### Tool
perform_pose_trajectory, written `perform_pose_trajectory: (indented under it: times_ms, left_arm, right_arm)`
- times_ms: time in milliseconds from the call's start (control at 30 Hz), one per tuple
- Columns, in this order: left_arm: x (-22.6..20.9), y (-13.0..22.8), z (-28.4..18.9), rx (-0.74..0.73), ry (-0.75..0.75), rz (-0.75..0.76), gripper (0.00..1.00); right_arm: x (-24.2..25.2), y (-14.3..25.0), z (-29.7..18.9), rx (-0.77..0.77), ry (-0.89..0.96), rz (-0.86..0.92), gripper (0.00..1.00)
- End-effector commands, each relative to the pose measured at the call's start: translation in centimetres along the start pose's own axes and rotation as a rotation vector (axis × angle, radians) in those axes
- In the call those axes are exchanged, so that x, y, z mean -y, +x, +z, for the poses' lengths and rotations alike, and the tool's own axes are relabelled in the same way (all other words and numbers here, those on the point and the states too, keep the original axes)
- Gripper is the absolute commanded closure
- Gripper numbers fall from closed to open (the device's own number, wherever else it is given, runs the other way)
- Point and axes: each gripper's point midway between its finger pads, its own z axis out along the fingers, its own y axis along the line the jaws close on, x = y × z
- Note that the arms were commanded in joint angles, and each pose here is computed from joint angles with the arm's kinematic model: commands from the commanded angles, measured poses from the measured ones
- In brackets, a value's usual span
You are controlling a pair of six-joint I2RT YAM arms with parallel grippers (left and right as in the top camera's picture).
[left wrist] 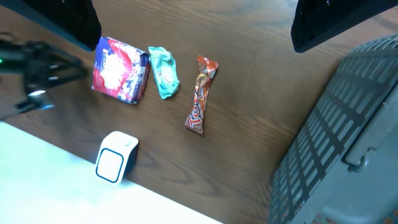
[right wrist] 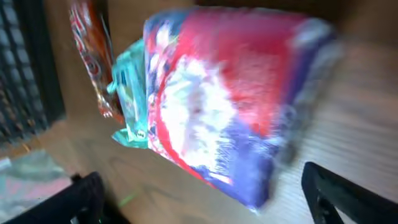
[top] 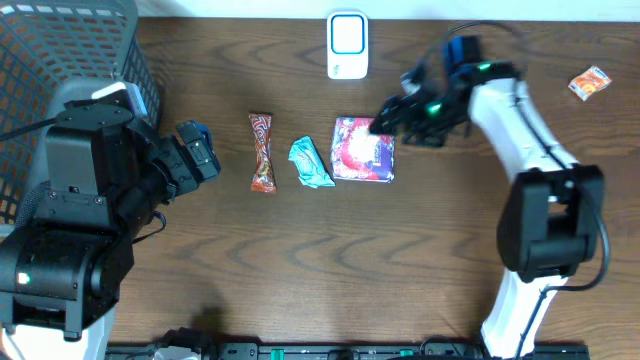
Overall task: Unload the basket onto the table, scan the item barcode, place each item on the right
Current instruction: 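Reach the right gripper to the purple-red pack and grasp it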
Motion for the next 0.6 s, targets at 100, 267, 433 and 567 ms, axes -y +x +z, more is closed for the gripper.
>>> perform_pose_trajectory:
  times_ms: [100,267,433,567]
  left_arm:
    - [-0.1,-0.1,0.0,0.001,-0.007,0.008,0.02]
    - [-0.1,-0.1,0.0,0.001,-0.007,0.008,0.02]
    - [-0.1,-0.1,0.0,0.001,-0.007,0.008,0.02]
    - [-0.1,-0.1,0.0,0.001,-0.007,0.008,0.02]
  right_arm:
    - [2.1,1.4,2.9,-0.014,0.049,0.102,0.01]
    - [5.1,2.2,2.8,-0.016,0.112,0.159,0.01]
    - [6.0,2.2,2.7,-0.007,0.115,0.162,0.01]
    - [4.6,2.4,4.2,0.002,-0.001,0.153,0.04]
